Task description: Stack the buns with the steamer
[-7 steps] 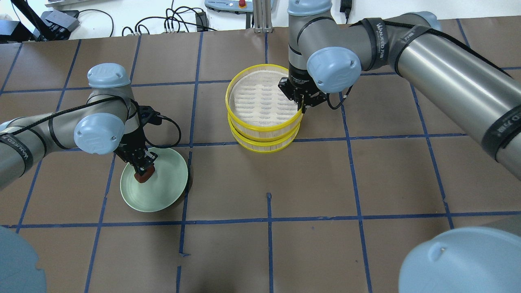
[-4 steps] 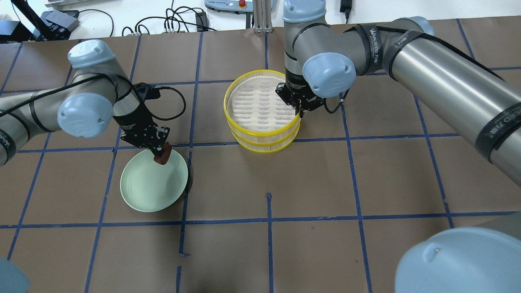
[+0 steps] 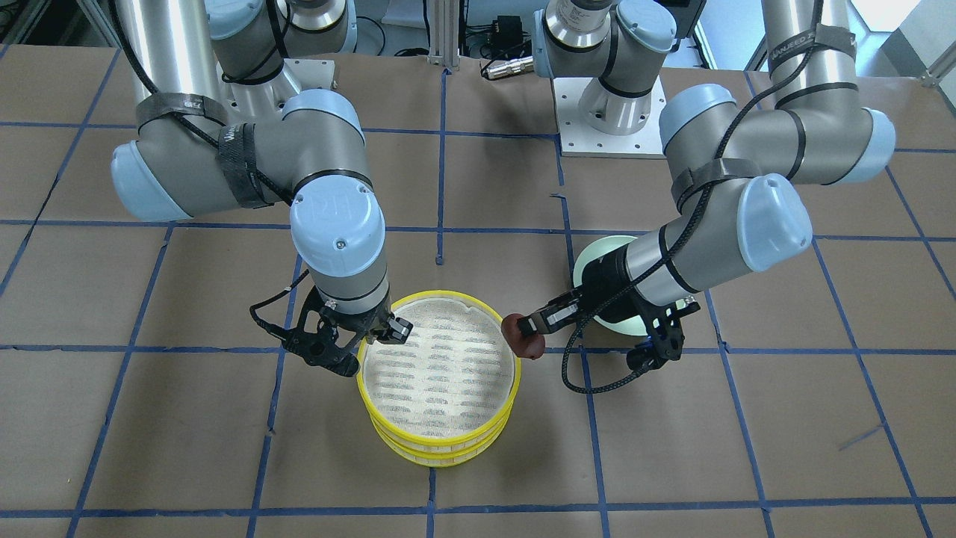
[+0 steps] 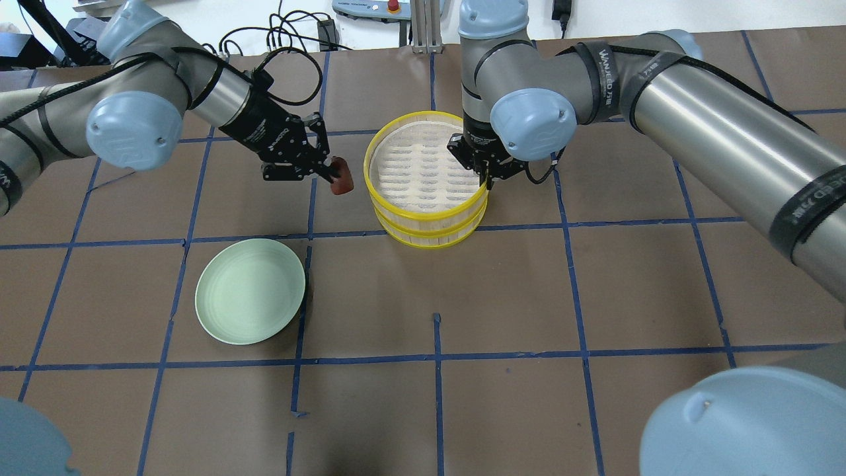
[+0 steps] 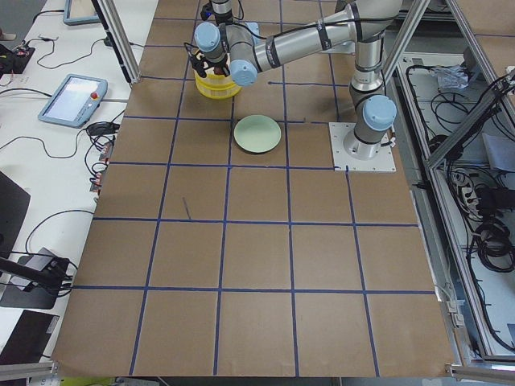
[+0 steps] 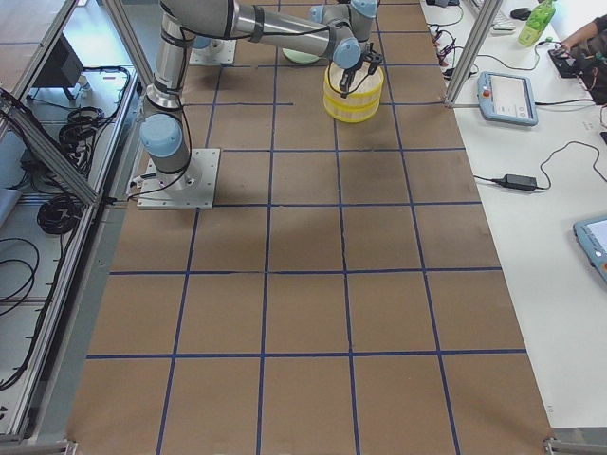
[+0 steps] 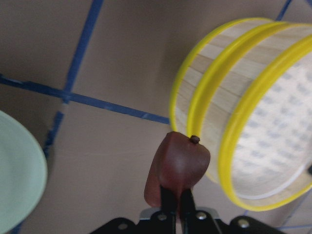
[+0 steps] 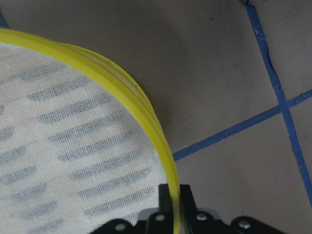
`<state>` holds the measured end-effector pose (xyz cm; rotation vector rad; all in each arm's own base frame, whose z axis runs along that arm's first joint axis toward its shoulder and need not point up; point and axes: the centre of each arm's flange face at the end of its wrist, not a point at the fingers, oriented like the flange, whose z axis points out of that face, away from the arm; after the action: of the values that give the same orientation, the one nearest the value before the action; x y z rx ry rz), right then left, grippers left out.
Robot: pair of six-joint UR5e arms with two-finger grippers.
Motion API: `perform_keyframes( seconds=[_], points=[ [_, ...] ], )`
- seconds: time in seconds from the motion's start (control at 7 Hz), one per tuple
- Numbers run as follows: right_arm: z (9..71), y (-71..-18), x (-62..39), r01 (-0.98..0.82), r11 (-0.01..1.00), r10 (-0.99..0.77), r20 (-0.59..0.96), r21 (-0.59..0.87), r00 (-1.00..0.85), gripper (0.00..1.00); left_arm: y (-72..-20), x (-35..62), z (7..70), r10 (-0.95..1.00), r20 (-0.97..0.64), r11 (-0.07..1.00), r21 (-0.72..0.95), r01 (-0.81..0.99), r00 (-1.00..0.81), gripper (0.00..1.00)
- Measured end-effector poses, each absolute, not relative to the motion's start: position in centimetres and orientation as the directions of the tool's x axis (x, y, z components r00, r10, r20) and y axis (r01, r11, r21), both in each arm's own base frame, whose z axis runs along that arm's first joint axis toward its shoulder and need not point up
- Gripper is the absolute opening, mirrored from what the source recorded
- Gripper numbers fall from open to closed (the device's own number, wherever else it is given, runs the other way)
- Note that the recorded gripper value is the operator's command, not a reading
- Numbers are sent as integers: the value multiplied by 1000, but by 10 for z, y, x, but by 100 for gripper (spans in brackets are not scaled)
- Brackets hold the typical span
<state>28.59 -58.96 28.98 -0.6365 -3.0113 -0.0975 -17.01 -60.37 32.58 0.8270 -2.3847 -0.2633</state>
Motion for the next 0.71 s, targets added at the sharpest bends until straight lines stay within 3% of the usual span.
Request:
perform_keyframes(
  seconds=[0.14,0.29,0.71],
  points=[
    [288,-588,286,404,913,400,76,52,-913,89,-609,-188,325,-658,485,752,378,-540,-576,40],
    [289,-589,286,401,915,398,72,47,-915,91,-611,-198,324,-674,489,737,389,-553,-554,99],
    [310,-607,256,370,929,370,28,9,-929,95,-612,-207,315,-690,487,723,423,-546,-536,100]
  ],
)
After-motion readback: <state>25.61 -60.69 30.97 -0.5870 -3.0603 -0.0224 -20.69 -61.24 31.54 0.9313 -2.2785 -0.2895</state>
